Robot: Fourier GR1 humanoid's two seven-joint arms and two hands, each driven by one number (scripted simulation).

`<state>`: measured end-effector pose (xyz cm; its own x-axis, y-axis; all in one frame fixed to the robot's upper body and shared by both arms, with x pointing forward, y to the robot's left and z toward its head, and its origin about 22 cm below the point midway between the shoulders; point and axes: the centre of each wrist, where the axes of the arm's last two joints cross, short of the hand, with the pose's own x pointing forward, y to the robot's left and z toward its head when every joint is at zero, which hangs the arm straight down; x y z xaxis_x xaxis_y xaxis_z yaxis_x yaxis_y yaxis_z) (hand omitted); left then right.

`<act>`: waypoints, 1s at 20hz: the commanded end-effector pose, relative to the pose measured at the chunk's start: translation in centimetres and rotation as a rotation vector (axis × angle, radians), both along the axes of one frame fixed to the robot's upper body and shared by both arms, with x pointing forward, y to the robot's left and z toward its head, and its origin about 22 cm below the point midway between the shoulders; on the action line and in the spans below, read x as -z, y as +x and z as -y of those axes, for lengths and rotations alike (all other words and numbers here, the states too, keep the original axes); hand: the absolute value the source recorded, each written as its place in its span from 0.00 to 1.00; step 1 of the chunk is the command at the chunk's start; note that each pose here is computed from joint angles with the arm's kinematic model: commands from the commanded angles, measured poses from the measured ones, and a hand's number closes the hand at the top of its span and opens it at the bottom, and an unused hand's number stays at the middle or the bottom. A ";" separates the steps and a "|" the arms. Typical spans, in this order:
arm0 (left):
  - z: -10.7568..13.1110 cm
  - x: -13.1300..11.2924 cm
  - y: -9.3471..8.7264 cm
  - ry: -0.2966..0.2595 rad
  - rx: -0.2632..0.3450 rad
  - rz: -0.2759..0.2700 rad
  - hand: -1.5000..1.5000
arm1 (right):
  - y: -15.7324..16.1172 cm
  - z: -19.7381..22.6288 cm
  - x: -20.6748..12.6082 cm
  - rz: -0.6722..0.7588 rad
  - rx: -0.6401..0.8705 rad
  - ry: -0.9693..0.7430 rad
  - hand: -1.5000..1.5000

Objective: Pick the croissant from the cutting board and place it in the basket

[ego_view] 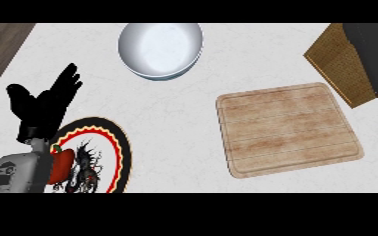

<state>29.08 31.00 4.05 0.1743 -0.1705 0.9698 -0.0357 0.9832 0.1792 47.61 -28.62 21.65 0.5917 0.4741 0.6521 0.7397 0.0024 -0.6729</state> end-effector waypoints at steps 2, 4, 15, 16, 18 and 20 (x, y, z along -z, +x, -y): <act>0.2 -0.2 1.0 0.002 -0.004 0.012 0.50 | -0.8 3.2 0.9 0.137 0.186 0.023 1.00; 0.1 0.0 1.0 0.002 -0.022 -0.007 0.50 | -1.4 4.4 2.4 0.141 0.180 0.081 0.00; 0.0 0.6 0.9 0.004 -0.026 0.009 0.50 | -1.5 4.6 2.2 0.213 0.088 0.032 0.00; 1.0 0.0 -0.2 -0.002 0.007 -0.003 0.50 | -1.5 4.3 2.6 0.226 0.107 0.048 0.00; -1.0 0.4 -0.6 0.002 -0.006 -0.002 0.50 | -2.4 7.0 1.6 0.346 0.180 0.081 0.00; 0.4 0.0 0.4 -0.010 -0.016 0.003 0.50 | -2.8 7.9 0.4 0.443 0.212 0.089 0.00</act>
<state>29.63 30.89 4.10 0.1757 -0.1678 0.9700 -0.0410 0.9833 0.1776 45.51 -34.89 20.08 0.4635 0.3719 0.8043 0.8781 -0.0710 -0.4732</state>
